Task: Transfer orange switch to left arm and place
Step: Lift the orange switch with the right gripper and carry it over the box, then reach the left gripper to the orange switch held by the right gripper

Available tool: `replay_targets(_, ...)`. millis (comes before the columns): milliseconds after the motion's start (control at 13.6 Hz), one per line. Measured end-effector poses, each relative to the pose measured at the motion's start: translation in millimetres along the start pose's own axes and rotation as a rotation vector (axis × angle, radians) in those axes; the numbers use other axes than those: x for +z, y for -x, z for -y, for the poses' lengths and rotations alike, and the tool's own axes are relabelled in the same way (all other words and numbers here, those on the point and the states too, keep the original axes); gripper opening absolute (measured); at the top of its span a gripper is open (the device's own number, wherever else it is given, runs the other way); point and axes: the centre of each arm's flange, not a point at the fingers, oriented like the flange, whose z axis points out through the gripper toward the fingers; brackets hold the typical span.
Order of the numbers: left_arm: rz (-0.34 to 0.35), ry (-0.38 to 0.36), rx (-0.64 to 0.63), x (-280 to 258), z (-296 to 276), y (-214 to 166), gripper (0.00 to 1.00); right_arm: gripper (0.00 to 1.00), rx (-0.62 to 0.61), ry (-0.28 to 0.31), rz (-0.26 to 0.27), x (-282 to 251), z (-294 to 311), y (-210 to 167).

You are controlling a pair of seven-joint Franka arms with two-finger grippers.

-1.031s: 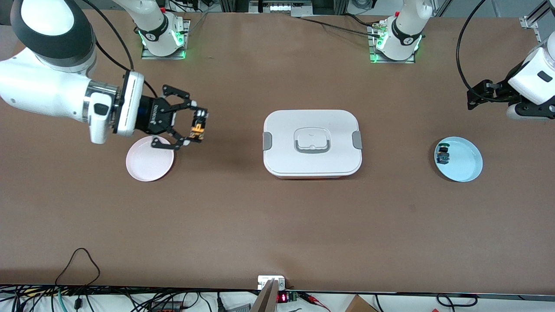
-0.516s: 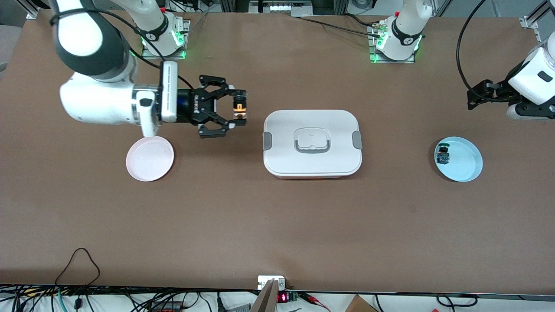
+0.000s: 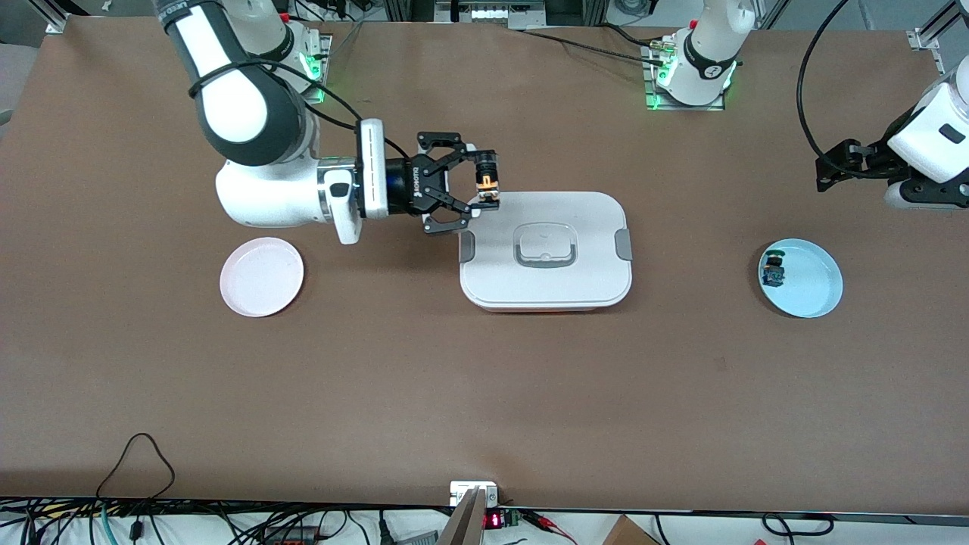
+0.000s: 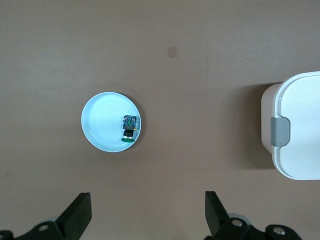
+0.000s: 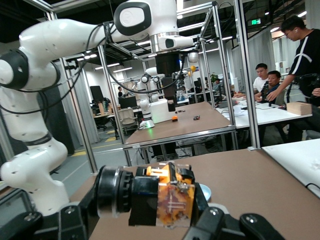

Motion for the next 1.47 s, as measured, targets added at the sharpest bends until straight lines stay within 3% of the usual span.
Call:
replay_targets(442,0.001,0.0,-0.004,0.2,2.4,0.1,1.0,0.73,-0.007,0.03,-0.022,60.1,5.0,-5.1)
replay_targets(884,0.007,0.014,-0.003,1.9,0.7,-0.2,1.0,0.73,-0.052,0.04,-0.038,61.2,-3.9,-20.2)
replay_targets(1105,0.092,0.192,-0.007,15.1,-11.3,3.0,1.0,0.73,-0.056,0.04,-0.039,61.5,-3.9,-21.3)
replay_targets(1473,0.268,0.649,-0.022,56.3,-34.4,-15.2,1.0,0.73,-0.056,0.04,-0.039,61.9,-3.7,-21.1)
